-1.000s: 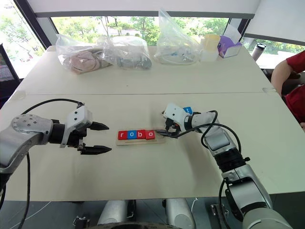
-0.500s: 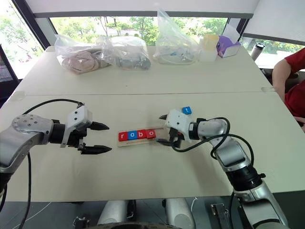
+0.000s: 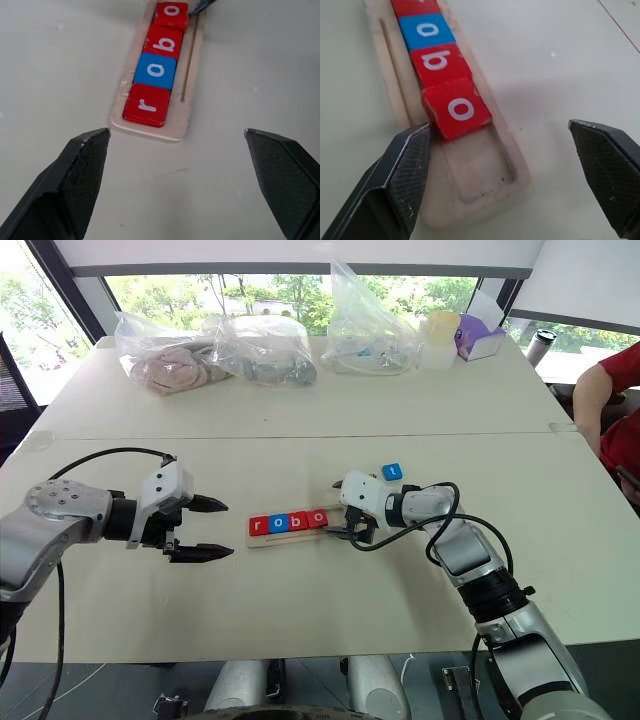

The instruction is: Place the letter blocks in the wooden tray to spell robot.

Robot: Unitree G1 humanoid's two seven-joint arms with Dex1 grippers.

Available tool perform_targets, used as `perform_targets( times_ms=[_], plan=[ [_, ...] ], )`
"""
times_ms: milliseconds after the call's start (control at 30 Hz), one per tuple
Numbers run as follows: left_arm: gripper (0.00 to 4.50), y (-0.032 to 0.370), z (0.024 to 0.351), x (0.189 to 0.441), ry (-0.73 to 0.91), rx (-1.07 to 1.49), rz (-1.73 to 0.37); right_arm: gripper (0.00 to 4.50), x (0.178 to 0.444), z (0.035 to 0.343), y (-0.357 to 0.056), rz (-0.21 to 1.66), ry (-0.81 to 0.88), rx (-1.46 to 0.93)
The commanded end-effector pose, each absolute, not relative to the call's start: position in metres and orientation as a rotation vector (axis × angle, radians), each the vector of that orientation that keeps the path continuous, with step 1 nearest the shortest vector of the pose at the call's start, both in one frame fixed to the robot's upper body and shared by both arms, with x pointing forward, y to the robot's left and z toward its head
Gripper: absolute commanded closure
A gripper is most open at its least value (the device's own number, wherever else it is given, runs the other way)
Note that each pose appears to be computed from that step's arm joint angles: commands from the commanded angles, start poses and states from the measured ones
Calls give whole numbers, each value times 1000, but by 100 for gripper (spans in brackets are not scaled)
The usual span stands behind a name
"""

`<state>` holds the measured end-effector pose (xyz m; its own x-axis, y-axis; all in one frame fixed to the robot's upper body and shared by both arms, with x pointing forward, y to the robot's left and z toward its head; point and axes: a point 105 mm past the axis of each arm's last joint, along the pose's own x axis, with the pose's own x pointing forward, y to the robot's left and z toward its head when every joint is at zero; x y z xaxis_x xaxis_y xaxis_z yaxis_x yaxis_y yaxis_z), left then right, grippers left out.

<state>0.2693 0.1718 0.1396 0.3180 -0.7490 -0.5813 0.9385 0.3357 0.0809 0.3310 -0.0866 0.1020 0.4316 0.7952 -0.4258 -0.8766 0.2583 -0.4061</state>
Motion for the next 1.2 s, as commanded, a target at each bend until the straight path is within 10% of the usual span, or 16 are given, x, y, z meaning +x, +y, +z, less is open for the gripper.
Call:
perform_targets(
  times_ms=[33, 367, 500, 700, 1033, 1200],
  plan=[
    [0, 172, 146, 268, 469, 477, -1155, 8, 334, 116, -79, 1147, 72, -665],
    [0, 172, 148, 268, 456, 460, -1149, 8, 308, 162, -88, 1217, 6, -514],
    [0, 158, 166, 268, 384, 393, -1203, 8, 345, 171, -131, 908, 54, -447],
    [0, 137, 195, 269, 275, 306, -1274, 8, 398, 141, -175, 467, 214, -328],
    [0, 146, 180, 271, 336, 363, -1228, 8, 412, 90, -176, 268, 386, -258],
    [0, 151, 178, 270, 350, 371, -1212, 245, 399, 90, -177, 237, 376, -321]
  ],
)
